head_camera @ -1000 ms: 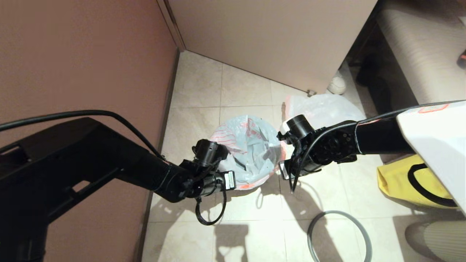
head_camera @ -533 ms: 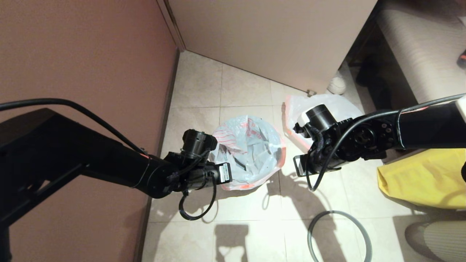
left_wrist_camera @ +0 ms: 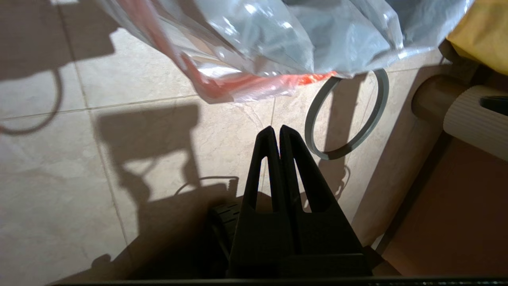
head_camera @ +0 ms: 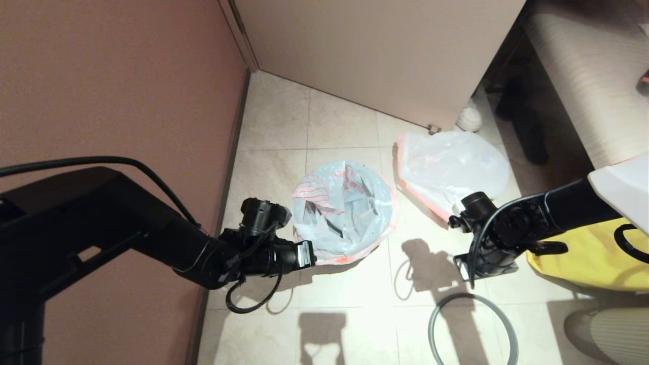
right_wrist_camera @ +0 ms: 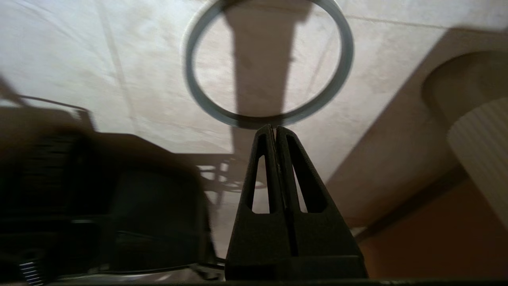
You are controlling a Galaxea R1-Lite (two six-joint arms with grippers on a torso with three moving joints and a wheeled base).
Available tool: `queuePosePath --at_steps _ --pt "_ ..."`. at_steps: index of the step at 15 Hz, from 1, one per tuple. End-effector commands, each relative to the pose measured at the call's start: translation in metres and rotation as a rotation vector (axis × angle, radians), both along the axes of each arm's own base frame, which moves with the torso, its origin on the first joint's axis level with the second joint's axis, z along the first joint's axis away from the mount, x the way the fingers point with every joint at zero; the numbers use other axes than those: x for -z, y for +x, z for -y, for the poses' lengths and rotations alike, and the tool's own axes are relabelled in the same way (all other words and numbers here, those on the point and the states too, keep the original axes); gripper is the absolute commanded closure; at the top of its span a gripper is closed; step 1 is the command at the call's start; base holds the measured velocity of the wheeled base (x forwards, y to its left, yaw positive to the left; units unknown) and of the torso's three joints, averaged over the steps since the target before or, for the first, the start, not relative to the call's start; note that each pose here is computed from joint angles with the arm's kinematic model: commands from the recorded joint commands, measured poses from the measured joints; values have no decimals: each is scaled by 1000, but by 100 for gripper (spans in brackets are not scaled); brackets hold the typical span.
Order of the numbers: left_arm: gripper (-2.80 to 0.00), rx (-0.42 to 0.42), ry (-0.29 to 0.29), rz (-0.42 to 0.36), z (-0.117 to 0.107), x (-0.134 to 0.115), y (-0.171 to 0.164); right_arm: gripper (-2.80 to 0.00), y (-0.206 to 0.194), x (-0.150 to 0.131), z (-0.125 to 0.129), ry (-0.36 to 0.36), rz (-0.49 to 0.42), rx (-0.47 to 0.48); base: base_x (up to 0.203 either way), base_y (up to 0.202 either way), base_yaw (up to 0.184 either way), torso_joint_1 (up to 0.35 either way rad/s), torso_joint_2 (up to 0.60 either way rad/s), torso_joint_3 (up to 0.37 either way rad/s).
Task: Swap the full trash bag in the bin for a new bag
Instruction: Place the trash can ring on the trash can
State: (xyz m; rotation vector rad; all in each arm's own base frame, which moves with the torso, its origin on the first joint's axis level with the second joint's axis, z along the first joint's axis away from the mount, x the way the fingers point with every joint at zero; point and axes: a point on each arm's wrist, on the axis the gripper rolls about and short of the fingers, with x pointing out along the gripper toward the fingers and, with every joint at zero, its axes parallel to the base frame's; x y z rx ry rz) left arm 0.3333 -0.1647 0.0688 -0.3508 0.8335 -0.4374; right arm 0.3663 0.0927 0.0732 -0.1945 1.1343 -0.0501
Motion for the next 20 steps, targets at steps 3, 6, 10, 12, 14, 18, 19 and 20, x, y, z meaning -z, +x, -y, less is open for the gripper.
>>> queuePosePath --at_steps 3,6,10,12,14,18,19,20 --pt "0 17 -4 11 4 18 -6 0 -5 49 55 -114 -152 -67 0 0 0 0 0 0" --pt "0 17 -4 11 4 18 -6 0 -4 69 89 -187 -262 -159 0 0 0 0 0 0" --pt "0 24 -2 9 6 18 -8 0 12 110 99 -227 -339 -264 0 0 0 0 0 0" --pt "0 27 -1 8 7 19 -8 0 15 133 95 -246 -396 -348 0 0 0 0 0 0" --pt "0 33 3 8 8 20 -9 0 12 144 93 -270 -455 -466 0 0 0 0 0 0" --pt "0 38 8 3 10 22 -10 0 28 152 97 -325 -466 -655 0 0 0 0 0 0" --pt "0 43 9 1 11 22 -11 0 38 154 98 -340 -449 -682 0 0 0 0 0 0" --pt "0 46 11 0 12 23 -12 0 44 160 96 -339 -443 -712 0 0 0 0 0 0"
